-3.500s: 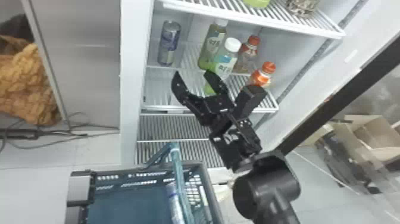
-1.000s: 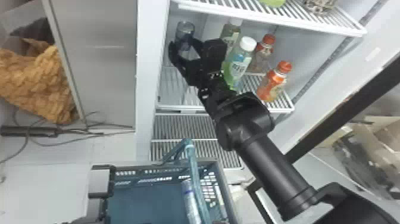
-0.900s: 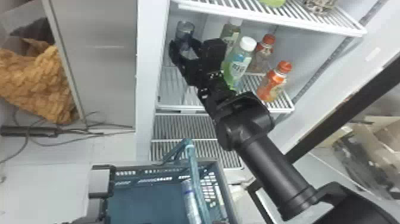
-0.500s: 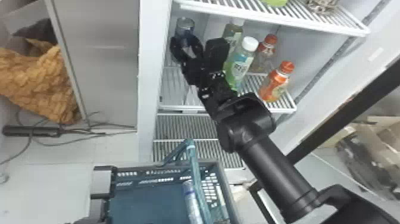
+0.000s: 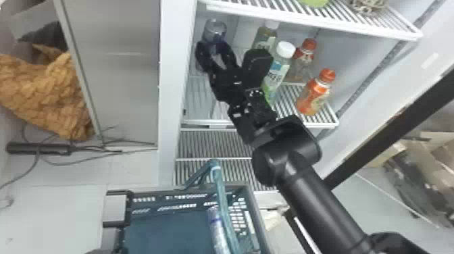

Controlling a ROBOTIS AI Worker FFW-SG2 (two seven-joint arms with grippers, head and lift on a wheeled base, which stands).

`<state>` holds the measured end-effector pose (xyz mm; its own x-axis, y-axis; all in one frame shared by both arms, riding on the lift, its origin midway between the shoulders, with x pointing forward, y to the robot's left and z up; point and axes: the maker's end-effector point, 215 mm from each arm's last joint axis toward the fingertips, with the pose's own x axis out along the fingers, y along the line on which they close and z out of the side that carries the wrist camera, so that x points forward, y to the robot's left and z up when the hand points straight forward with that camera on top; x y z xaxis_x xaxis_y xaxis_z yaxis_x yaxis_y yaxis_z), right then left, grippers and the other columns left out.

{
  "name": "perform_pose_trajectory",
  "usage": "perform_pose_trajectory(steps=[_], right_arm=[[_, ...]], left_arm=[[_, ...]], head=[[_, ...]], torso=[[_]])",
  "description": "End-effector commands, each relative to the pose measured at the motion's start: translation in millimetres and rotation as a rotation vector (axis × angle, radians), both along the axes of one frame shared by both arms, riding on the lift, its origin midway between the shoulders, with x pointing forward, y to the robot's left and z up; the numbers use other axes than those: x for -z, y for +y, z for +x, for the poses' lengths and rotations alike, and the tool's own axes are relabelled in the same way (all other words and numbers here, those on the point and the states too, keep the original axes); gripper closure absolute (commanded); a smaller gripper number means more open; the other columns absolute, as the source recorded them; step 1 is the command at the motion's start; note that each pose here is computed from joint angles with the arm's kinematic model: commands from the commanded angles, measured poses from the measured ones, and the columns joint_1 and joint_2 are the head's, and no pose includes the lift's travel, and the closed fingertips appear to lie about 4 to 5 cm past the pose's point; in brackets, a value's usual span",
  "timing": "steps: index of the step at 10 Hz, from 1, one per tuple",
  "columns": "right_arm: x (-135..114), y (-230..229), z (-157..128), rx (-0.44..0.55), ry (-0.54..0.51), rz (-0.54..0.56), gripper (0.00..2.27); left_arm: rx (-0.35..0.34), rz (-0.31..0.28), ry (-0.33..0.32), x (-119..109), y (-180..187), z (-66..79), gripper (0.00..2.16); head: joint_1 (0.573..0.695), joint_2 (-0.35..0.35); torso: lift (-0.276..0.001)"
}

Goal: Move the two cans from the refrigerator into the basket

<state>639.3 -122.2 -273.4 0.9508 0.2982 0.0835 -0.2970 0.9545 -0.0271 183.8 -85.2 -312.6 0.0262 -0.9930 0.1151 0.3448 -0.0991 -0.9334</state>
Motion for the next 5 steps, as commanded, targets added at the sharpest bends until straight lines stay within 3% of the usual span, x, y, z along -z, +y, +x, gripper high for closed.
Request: perform_pose_trajectory(steps=[1, 5], right_arm=[[-6, -1, -19, -0.004, 0.004, 0.018, 0.82], [-24, -15, -68, -0.013, 0.009, 0.043, 0.83]], left_arm=[[-0.004, 0.001, 0.001, 1, 1, 0.6, 1.21], [-0.008, -0.001, 0.002, 0, 1, 1.3, 1.21]], head=[[0.695, -0.277], [0.695, -0.303]], torso=[[-0.276], [-0.276]])
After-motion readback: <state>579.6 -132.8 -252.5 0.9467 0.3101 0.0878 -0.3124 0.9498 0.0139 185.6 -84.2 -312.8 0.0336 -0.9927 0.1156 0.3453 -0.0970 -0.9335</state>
